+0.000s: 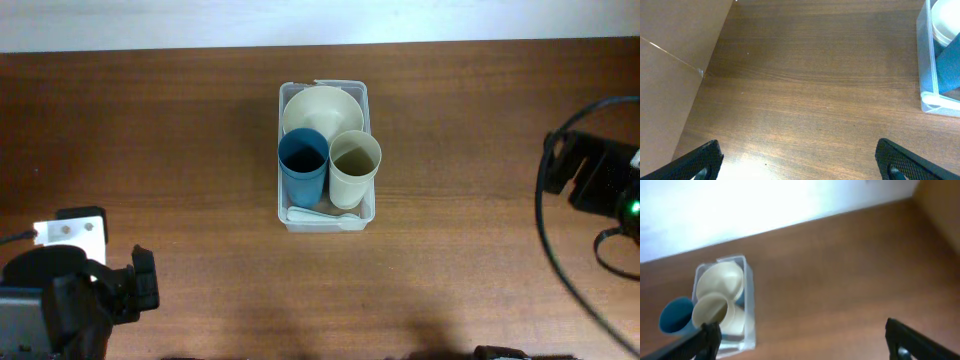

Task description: Pack container

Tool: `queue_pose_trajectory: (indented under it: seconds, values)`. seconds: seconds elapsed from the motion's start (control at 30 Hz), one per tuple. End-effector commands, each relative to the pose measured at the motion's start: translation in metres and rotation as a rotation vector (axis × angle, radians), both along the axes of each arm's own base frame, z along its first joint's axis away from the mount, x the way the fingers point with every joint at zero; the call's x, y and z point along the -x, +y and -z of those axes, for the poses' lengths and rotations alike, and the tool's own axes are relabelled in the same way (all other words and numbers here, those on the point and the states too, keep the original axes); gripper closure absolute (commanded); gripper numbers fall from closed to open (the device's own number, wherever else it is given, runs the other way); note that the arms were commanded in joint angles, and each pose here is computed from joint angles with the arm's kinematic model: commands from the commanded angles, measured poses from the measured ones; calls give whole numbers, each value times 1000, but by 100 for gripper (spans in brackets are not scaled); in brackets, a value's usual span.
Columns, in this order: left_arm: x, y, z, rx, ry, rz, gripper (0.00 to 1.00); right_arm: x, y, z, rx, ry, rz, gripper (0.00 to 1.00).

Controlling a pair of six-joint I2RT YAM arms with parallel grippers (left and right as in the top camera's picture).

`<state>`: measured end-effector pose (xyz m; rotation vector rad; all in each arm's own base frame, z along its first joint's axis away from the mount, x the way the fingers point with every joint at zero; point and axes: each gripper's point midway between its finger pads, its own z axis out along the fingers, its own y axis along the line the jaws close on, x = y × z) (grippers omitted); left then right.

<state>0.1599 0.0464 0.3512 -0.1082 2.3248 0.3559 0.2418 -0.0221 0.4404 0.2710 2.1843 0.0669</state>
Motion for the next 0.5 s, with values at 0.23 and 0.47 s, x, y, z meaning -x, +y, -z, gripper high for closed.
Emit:
queue_pose_trajectory:
  seconds: [0.23,0.47]
  values:
    - [1,1,-3,10,-12,-11,0,-2,16,41,221,-193,-174,1]
    - [1,1,-3,10,-12,-11,1,16,17,122,219,-187,-176,1]
